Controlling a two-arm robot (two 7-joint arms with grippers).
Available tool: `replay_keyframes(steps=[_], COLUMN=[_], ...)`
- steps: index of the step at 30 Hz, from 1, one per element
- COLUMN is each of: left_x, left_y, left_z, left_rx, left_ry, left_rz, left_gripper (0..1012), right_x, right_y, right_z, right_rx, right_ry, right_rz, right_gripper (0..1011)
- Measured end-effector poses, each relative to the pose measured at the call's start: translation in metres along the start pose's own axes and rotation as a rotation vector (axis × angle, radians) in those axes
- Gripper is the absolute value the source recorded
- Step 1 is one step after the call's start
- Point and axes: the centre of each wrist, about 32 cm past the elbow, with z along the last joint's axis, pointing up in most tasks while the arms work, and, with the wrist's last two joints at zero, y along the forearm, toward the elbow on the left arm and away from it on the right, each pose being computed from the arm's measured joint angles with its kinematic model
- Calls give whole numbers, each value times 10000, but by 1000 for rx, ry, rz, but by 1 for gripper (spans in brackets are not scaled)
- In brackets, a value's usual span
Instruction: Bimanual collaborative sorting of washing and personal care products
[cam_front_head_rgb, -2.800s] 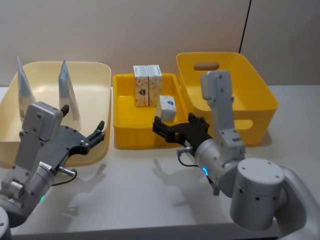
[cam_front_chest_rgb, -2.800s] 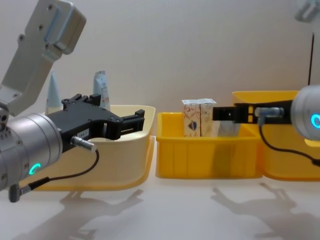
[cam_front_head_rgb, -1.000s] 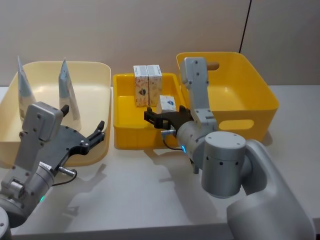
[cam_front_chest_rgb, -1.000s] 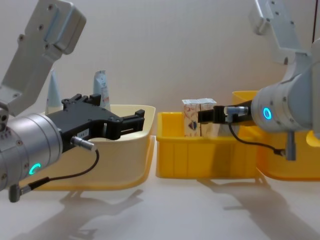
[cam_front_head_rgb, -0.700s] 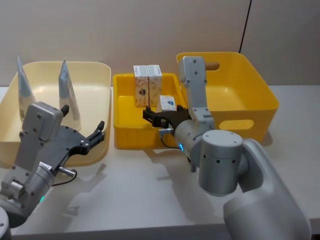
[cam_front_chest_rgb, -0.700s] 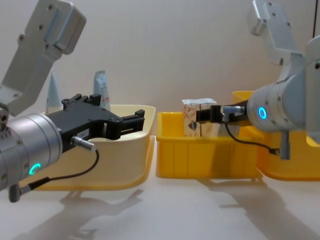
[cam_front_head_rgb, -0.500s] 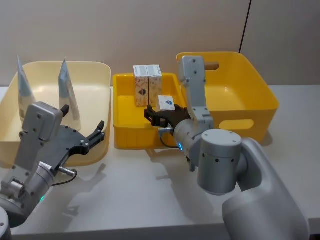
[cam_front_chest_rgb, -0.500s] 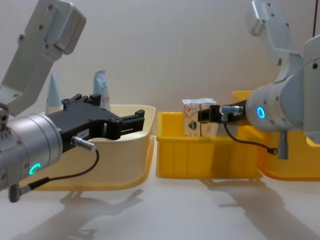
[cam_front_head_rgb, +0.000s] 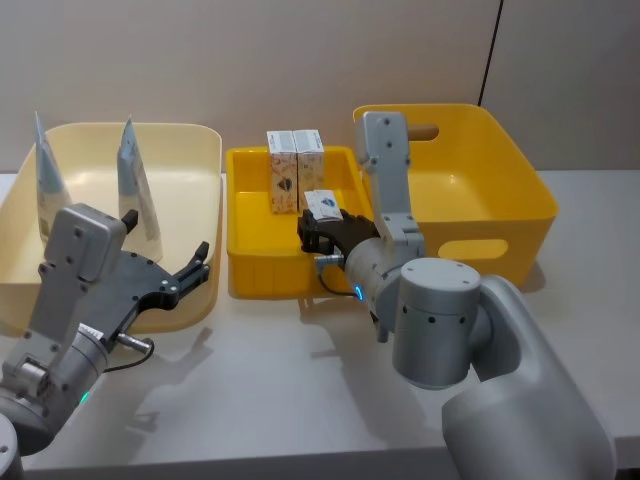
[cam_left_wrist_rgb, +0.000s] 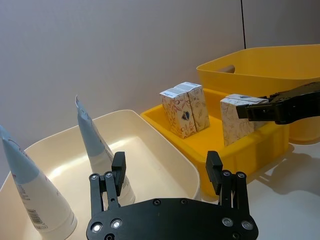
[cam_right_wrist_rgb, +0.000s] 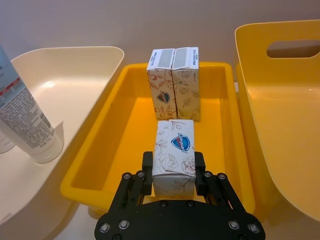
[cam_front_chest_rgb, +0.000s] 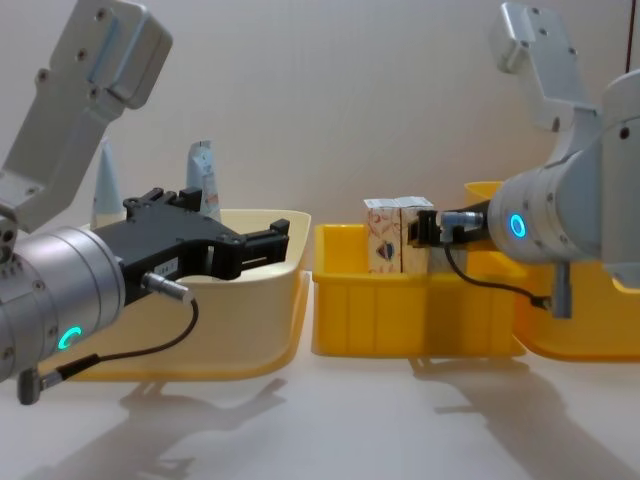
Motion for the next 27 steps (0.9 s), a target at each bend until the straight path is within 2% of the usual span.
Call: replay_keyframes(steps=[14, 18, 27], left_x=[0, 0, 0], left_y=[0, 0, 0], left_z=[0, 0, 0], left_rx=[0, 0, 0], left_ry=[0, 0, 0], left_rz=[0, 0, 0], left_gripper=[999, 1000, 1000], right_x=[0, -2, -11], right_y=[5, 2, -29], right_z=[4, 17, 108], right_rx=[9, 33, 133], right_ry=[3, 8, 27], right_rz=[2, 13, 55], right_gripper=[452, 452, 452])
